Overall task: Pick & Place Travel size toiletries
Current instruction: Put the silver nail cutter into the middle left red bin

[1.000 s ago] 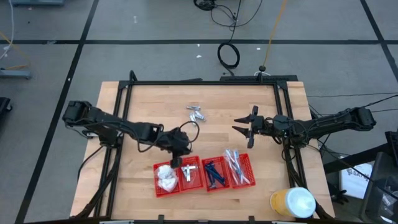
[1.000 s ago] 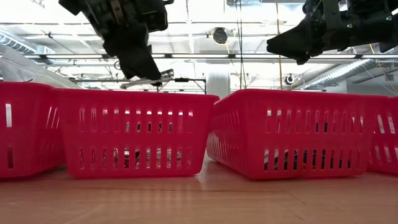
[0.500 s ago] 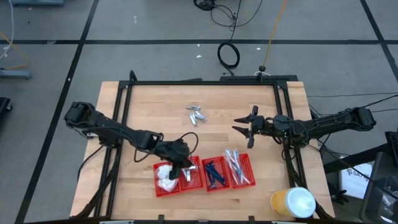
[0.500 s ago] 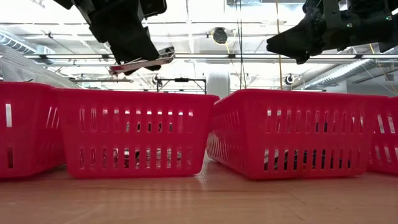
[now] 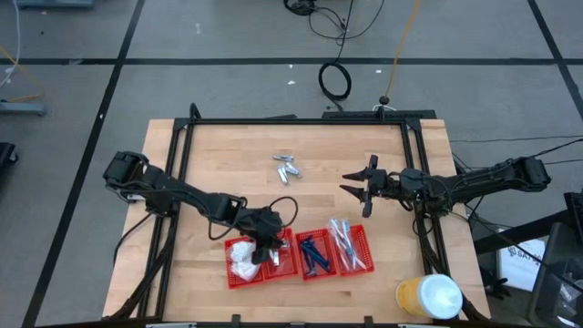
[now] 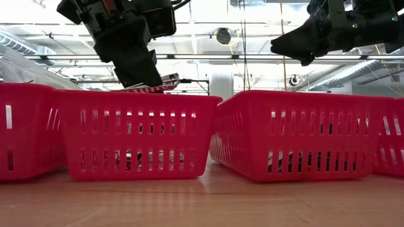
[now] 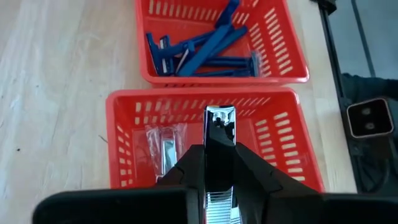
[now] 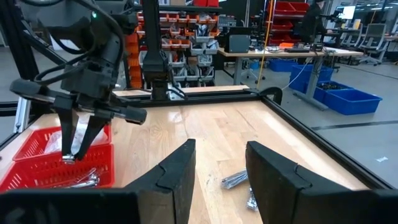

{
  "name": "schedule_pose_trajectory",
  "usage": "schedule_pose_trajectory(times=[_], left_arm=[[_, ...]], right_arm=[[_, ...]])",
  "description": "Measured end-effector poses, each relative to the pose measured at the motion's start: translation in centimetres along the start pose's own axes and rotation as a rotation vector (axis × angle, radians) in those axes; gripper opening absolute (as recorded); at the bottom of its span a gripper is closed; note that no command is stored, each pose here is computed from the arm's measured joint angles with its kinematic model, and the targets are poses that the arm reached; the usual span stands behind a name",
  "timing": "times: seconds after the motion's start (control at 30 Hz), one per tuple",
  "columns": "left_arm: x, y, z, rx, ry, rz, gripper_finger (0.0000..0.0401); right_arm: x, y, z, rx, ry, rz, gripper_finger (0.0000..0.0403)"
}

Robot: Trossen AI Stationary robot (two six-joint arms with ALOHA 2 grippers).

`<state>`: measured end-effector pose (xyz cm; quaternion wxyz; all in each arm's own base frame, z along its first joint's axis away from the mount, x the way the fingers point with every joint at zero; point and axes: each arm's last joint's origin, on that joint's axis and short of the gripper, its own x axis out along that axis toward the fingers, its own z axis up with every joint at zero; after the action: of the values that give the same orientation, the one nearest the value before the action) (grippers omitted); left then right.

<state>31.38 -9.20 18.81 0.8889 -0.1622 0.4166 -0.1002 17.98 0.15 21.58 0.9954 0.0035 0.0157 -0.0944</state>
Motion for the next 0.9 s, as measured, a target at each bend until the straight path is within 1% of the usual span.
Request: schedule_pose_trajectory(times=[0.07, 0.13, 0.23, 0.37, 0.47, 0.57, 0.67, 0.8, 0.9], left_arm=[[0.0, 0.1, 0.0, -0.007, -0.002, 0.001, 0.0055], [0.0, 0.1, 0.1, -0.011, -0.003, 0.002, 0.0067], [0.0, 0.2, 0.1, -0.040, -0.003, 0.004, 0.0098], [-0.1, 0.4, 0.2, -0.047, -0.006, 0.008, 0.0145], [-0.1, 0.6, 0.3, -0.026, -0.010, 0.013, 0.0178], [-0.3, 1.1, 0.6, 0.005, -0.018, 0.022, 0.0201], [-1.0, 1.8, 1.2, 0.003, -0.050, 0.033, 0.0212], [-2.4, 3.3, 2.2, -0.007, -0.096, 0.065, 0.0213], [-3.5, 4.8, 3.0, 0.019, -0.146, 0.129, 0.0214]], right_arm=[[0.0, 0.0, -0.1, -0.002, 0.007, 0.000, 0.0130], [0.0, 0.0, -0.1, 0.001, 0.007, 0.000, 0.0130], [0.0, 0.0, -0.1, 0.000, 0.015, 0.000, 0.0130], [0.0, 0.0, -0.1, 0.000, 0.013, 0.000, 0.0130], [0.0, 0.0, -0.1, 0.000, 0.013, 0.000, 0.0130], [0.0, 0.0, -0.1, 0.000, 0.013, 0.000, 0.0130], [0.0, 0.0, -0.1, 0.000, 0.013, 0.000, 0.0130], [0.0, 0.0, -0.1, -0.002, 0.014, 0.000, 0.0130], [0.0, 0.0, -0.2, -0.007, 0.016, 0.000, 0.0130]])
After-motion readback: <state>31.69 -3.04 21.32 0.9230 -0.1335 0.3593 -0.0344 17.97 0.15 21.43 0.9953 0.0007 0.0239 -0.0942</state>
